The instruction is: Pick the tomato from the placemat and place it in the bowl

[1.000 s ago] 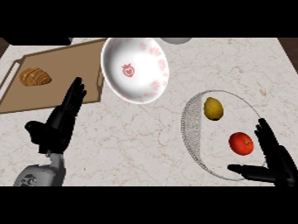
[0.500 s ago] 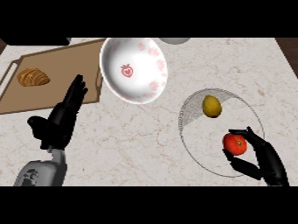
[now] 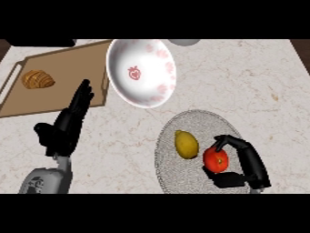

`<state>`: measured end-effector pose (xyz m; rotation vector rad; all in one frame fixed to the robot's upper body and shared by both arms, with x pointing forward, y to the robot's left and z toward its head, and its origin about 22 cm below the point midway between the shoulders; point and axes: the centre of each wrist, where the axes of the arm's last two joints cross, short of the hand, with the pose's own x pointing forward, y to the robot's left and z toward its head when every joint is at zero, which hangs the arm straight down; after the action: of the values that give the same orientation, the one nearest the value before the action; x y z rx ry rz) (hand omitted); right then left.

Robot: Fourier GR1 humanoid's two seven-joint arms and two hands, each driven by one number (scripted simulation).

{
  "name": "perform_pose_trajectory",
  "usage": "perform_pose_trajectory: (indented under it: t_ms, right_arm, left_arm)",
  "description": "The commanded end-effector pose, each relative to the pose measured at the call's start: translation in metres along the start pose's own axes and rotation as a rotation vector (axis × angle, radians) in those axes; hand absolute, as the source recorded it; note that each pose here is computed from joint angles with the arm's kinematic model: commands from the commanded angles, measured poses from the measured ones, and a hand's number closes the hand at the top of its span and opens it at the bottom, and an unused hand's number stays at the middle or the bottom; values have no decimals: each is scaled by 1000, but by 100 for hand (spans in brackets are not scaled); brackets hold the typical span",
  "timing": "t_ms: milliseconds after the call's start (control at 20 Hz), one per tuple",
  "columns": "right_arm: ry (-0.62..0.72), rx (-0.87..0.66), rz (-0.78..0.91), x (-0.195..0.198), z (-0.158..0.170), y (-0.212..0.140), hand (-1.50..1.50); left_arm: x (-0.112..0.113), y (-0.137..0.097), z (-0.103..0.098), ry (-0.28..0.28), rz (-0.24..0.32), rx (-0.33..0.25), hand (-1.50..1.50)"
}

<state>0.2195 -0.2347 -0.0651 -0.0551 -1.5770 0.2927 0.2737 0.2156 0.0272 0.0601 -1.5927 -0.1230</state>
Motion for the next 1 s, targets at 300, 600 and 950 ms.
perform_pose_trajectory:
  t_ms: [300, 600, 950]
  right_arm:
    - [-644, 313, -217, 113, -30, 151, 150]
    - [-856, 104, -253, 144, 13, 188, 150]
    - [-870, -54, -210, 196, 25, 180, 150]
  left_arm:
    - [6, -17, -7, -5, 11, -57, 0]
    - [4, 2, 0, 12, 6, -25, 0]
    - [-11, -1, -3, 11, 1, 12, 0]
